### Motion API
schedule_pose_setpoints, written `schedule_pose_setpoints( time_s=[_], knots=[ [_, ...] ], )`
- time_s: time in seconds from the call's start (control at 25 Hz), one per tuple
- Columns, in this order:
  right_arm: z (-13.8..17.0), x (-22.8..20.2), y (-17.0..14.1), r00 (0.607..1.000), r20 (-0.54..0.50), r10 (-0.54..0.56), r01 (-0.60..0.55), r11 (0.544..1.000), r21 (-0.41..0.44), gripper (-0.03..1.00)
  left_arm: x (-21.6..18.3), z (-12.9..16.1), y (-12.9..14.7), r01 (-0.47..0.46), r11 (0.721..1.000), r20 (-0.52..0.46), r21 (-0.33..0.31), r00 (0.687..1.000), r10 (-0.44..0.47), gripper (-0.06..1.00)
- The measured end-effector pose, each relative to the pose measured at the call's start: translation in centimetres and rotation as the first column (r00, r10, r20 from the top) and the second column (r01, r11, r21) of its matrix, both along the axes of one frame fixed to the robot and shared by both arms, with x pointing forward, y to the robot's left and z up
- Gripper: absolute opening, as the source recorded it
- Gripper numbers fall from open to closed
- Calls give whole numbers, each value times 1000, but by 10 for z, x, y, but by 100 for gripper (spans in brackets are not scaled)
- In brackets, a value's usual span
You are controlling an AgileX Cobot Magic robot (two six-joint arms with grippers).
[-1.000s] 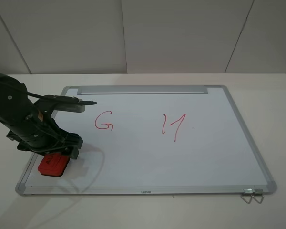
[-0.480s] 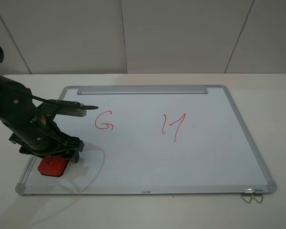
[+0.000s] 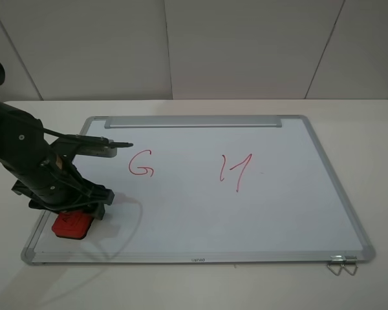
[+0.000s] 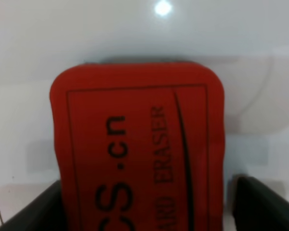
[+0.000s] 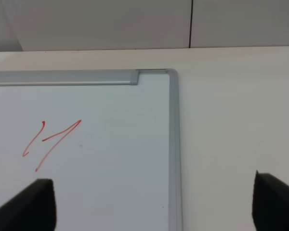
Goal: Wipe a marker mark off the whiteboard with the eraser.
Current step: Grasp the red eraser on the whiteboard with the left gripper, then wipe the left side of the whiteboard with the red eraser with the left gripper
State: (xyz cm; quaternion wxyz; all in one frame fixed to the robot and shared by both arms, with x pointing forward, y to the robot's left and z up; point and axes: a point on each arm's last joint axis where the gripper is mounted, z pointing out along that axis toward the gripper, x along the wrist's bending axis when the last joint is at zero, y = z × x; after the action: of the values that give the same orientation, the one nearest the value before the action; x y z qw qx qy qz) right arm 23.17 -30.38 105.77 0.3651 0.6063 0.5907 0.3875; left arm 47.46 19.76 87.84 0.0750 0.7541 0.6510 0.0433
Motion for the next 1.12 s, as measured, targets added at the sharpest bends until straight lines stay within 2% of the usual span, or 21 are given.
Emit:
schedule_pose_setpoints(
  time_s=[0.08,0.72,0.92,1.12],
  knots=[
    [0,0,0,1000,0,0,0,1000,0,72,0,0,0,0,1000,0,0,1000,0,58],
    [0,0,0,1000,0,0,0,1000,0,72,1,1,0,1,1000,4,-1,1000,-1,57],
    [0,0,0,1000,0,0,0,1000,0,72,11,27,-4,11,1000,62,-17,998,-10,57],
    [0,0,0,1000,0,0,0,1000,0,72,33,55,-10,90,996,104,28,990,-92,57]
  ],
)
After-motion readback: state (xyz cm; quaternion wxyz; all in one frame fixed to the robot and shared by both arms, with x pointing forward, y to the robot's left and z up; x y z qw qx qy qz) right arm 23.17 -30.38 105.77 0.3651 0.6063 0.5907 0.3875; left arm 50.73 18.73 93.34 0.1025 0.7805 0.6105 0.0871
